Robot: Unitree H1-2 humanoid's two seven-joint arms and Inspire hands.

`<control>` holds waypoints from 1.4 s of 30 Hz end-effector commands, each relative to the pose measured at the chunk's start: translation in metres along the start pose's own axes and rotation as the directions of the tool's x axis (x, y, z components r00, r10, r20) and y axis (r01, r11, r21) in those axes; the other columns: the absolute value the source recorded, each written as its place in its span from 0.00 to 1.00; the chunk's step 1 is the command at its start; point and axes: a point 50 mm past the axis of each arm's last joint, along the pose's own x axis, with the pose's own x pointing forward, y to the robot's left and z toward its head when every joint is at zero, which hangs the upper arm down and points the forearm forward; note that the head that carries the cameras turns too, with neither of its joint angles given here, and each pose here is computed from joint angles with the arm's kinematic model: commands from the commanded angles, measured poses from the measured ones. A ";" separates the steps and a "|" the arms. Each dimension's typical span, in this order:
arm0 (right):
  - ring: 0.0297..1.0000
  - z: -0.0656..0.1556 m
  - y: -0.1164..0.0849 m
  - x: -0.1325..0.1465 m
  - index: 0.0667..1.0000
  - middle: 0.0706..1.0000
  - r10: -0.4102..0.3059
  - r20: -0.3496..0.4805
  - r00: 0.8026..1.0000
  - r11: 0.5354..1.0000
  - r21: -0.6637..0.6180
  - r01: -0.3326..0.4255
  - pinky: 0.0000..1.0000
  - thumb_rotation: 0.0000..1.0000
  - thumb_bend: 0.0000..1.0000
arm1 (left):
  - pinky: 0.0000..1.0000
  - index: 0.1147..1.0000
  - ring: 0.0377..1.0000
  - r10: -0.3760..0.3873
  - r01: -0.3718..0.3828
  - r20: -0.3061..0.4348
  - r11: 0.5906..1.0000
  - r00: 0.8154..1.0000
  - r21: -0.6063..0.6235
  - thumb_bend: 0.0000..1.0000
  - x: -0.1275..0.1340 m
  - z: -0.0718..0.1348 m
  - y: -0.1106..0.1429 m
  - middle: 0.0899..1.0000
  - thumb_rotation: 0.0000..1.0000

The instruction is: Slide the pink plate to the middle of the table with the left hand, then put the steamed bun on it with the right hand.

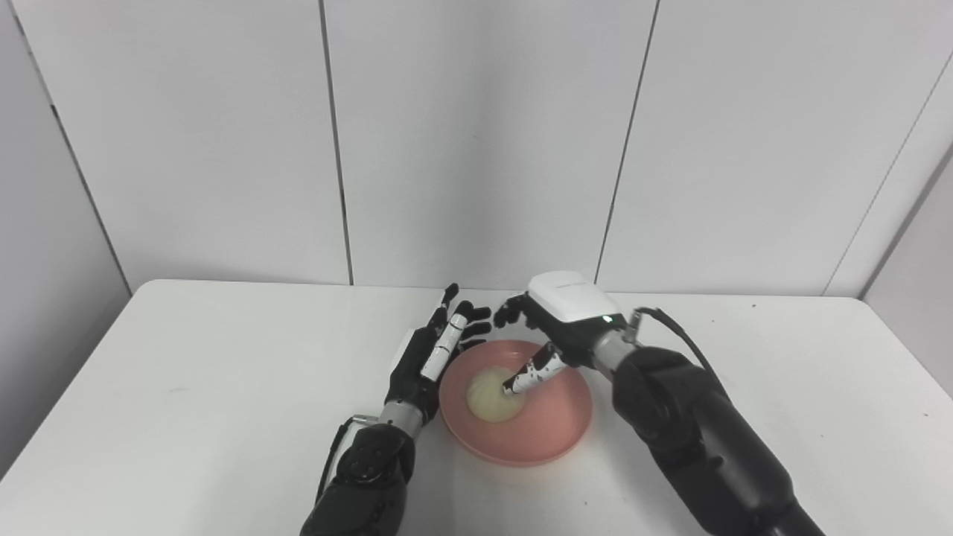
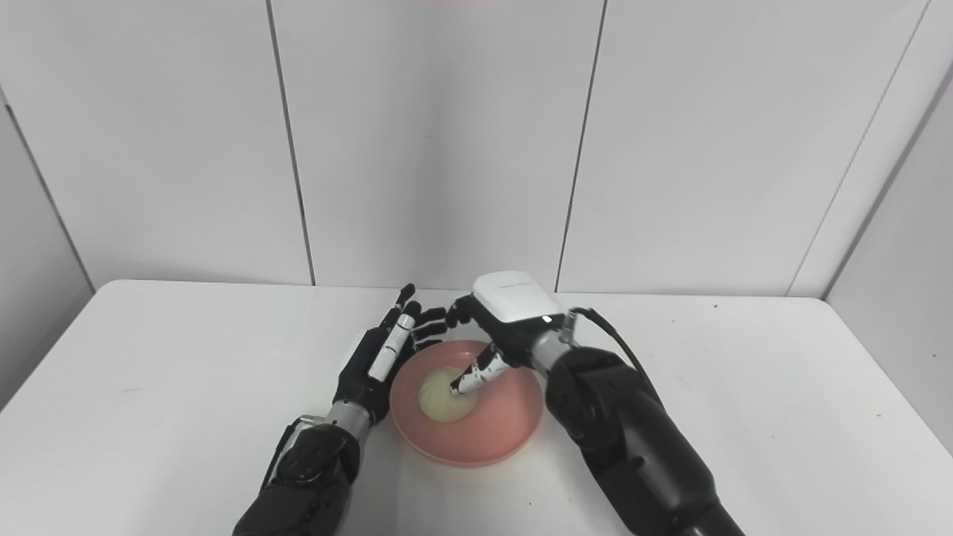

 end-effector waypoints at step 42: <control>0.96 -0.057 0.103 0.006 0.90 0.93 -0.274 -0.407 0.871 0.260 0.841 0.474 1.00 1.00 0.72 | 1.00 1.00 1.00 0.220 -0.221 0.038 0.975 0.975 0.012 0.68 -0.020 0.008 -0.001 1.00 0.96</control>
